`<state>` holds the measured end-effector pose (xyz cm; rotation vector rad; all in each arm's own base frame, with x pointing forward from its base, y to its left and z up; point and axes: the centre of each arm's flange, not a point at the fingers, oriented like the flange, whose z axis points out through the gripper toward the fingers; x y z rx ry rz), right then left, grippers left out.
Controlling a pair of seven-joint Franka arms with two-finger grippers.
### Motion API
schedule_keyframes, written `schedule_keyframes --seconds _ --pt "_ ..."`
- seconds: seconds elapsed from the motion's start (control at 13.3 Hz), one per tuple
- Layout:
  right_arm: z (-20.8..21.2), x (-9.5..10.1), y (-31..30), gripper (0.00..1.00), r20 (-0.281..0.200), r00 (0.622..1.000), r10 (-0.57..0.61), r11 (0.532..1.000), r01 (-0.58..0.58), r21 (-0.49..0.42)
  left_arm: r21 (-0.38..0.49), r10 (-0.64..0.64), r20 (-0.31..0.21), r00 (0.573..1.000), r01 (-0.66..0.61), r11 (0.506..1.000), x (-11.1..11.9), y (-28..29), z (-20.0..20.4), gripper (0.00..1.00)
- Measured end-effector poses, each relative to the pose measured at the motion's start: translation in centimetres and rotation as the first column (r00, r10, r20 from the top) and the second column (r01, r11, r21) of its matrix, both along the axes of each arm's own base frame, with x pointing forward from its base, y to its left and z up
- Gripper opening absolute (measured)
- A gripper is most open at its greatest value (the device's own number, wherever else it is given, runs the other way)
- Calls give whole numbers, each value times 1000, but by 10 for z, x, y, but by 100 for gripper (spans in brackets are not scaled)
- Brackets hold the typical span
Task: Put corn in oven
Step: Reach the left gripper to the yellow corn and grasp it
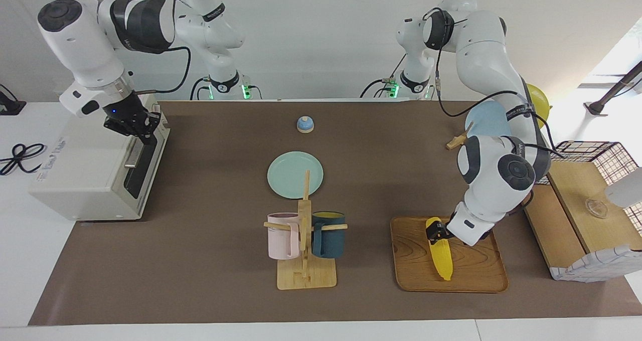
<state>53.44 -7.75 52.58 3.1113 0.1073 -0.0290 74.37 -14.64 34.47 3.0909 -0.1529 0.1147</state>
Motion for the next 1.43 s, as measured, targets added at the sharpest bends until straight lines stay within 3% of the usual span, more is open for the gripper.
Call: schedule_keyframes --seconds 0.68,0.75,0.98,1.43 --pt "-38 -7 -32 1 -14 983 -183 983 183 -6 1 -7 11 1000 7 1000 -13 -4 -42 98" --pt "-42 -6 -34 1 -15 980 -197 980 197 -6 0 -6 14 1000 6 1000 -13 -3 -40 95" --pt "-49 -4 -39 1 -23 980 -198 980 197 -27 5 -6 -2 1000 6 1000 -15 -2 -31 56" --pt "-54 -4 -39 1 -20 982 -187 981 186 -49 -6 43 -40 998 -44 999 -20 -14 -19 56"
